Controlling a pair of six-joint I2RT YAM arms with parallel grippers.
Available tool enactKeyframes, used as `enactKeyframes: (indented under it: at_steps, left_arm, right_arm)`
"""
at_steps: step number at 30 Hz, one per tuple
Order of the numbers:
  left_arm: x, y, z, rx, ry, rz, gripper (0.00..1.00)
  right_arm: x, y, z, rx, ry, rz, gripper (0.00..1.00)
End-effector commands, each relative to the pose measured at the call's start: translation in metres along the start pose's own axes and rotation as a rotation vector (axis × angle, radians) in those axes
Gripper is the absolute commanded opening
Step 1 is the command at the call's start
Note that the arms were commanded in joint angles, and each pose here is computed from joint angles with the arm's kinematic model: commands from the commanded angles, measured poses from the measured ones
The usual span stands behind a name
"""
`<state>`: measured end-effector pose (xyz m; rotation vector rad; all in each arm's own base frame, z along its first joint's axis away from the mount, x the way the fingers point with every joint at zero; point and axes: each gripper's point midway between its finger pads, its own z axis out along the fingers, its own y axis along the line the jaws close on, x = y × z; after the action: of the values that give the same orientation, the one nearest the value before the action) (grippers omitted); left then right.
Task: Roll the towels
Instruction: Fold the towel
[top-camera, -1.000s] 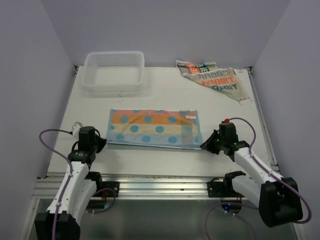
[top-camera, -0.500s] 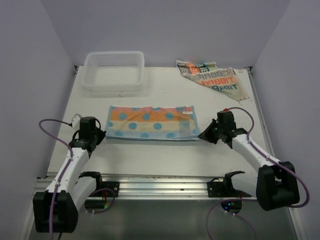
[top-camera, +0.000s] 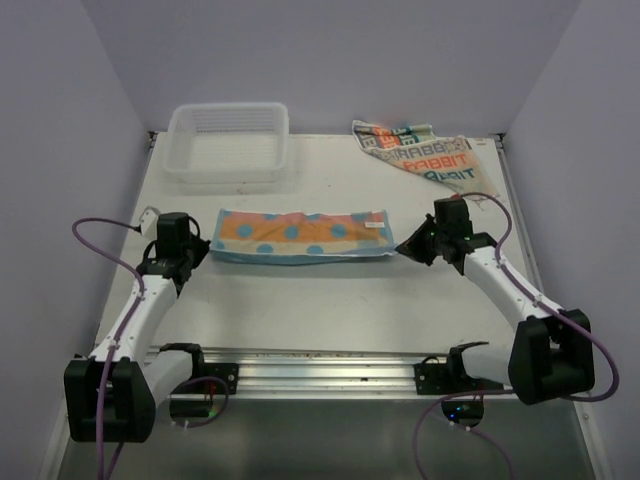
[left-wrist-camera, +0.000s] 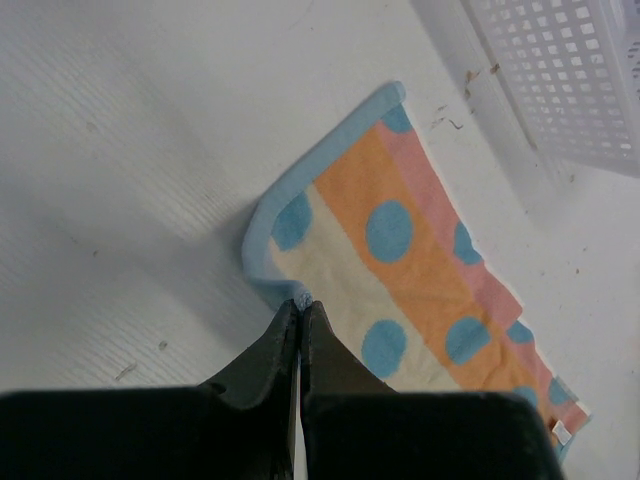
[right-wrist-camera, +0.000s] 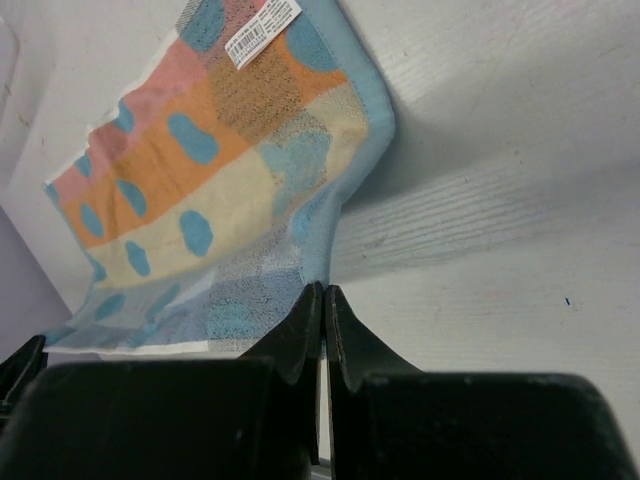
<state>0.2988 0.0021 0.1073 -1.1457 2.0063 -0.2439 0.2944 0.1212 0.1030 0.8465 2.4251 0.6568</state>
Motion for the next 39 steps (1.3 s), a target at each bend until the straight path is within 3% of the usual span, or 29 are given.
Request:
enactKeyframes:
  at_steps: [1, 25, 39]
  left_arm:
    - [-0.027, -0.026, 0.001, 0.059, -0.082, -0.049, 0.00]
    - [-0.047, -0.062, 0.048, 0.019, -0.085, -0.028, 0.00]
    - [-0.035, -0.066, 0.085, -0.004, -0.037, 0.046, 0.00]
  right_arm:
    - [-0.012, 0.011, 0.002, 0.010, -0.012, 0.039, 0.00]
    - [-0.061, 0.051, 0.048, 0.046, -0.043, 0.077, 0.00]
    - [-0.077, 0.033, 0.081, 0.120, -0.027, 0.133, 0.00]
